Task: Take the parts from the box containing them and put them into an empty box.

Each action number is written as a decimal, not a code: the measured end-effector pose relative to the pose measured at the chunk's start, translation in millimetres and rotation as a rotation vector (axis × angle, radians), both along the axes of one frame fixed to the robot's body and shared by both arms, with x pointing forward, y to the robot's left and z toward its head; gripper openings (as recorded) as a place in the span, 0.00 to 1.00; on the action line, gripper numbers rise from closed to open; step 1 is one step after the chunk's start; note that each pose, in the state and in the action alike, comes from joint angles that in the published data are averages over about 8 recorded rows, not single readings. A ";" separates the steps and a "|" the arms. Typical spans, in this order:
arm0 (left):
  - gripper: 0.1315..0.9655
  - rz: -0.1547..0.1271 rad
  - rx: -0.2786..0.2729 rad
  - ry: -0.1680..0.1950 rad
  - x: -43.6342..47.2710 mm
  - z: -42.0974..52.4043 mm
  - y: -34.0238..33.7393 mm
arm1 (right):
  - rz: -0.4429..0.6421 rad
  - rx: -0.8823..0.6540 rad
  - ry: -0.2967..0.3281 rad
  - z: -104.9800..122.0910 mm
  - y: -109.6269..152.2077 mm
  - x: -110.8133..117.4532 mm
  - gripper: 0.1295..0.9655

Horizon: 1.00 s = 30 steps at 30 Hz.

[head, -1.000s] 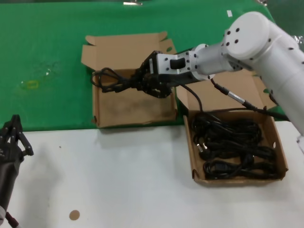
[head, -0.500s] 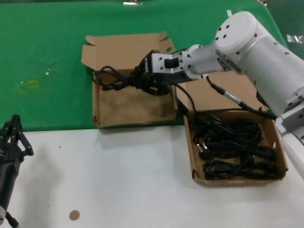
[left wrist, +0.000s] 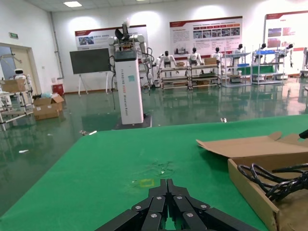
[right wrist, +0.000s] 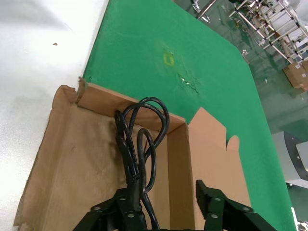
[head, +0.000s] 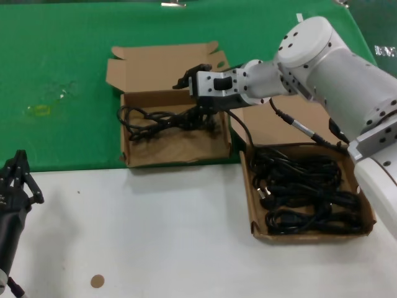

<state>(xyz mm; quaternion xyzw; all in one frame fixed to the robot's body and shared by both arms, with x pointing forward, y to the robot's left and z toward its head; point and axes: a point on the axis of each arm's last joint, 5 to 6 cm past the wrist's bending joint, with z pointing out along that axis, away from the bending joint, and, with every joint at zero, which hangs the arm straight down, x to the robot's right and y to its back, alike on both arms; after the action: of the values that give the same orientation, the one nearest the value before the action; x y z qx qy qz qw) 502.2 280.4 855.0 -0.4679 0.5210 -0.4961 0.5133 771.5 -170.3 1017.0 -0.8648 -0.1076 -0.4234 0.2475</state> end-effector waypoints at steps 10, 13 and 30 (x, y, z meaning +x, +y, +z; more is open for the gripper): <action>0.02 0.000 0.000 0.000 0.0 0.0 0.0 | 0.000 0.033 -0.017 9.6 -4.1 0.1 0.47; 0.03 0.000 0.000 0.000 0.0 0.0 0.0 | 0.002 0.039 -0.019 11.1 -4.7 -0.5 0.56; 0.10 0.000 0.000 0.000 0.0 0.0 0.0 | -0.052 0.173 -0.022 -22.6 -3.3 -10.6 0.87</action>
<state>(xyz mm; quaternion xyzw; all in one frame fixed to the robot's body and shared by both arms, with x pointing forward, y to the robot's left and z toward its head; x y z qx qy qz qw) 502.2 280.4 855.0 -0.4679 0.5210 -0.4961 0.5133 760.9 -173.6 994.5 -0.8379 -0.0508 -0.4469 0.3091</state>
